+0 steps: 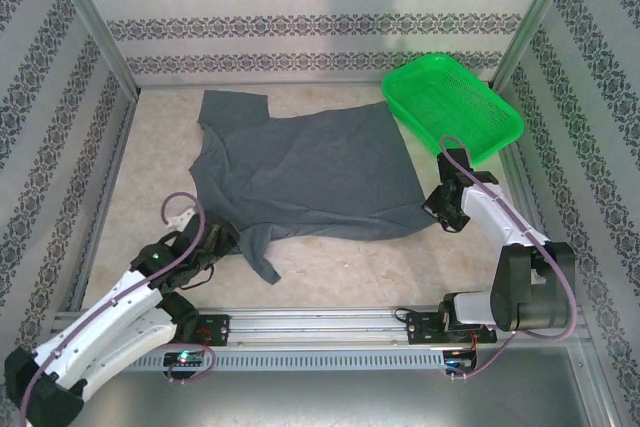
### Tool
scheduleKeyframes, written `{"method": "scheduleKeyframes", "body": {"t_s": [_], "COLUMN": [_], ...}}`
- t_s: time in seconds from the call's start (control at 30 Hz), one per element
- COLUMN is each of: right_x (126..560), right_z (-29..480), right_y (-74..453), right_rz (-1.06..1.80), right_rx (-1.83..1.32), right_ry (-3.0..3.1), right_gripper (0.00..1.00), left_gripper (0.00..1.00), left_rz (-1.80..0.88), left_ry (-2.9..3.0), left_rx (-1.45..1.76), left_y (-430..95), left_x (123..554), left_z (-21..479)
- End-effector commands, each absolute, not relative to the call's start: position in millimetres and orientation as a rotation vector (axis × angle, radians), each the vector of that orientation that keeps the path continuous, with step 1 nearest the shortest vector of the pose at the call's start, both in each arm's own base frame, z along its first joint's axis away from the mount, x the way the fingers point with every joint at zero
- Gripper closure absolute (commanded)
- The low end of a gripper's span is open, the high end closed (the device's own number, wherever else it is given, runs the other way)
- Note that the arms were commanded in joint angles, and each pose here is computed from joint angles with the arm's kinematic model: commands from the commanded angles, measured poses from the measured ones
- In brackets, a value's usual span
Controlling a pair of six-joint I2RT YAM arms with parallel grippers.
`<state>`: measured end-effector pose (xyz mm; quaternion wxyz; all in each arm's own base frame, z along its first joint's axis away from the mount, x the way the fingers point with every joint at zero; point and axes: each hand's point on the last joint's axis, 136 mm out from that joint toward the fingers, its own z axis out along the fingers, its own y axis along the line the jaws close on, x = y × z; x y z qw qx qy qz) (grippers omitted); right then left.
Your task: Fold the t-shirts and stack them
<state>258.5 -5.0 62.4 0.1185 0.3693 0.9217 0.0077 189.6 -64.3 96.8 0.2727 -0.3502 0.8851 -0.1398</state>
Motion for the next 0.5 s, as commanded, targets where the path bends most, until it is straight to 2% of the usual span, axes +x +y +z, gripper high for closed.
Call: {"method": "scheduleKeyframes", "body": {"t_s": [0.0,0.23,0.47], "right_x": [263,260,257], "right_z": [63,61,58], "right_y": [2,7,12], "right_rz": [0.048,0.064,0.079], "right_rx": [1.038,1.018,1.005], "right_ry": [2.717,2.736,2.748], "right_gripper": [1.0,1.0,1.0], "left_gripper": [0.31,0.31,0.31], "left_rz": [-0.413,-0.545,-0.618], "left_ry": [2.388,2.212,2.047], "left_rx": [-1.324,-1.621,-1.596], "left_y": [-54,-54,-40], "left_x": [162,168,203], "left_z": [65,38,52]}}
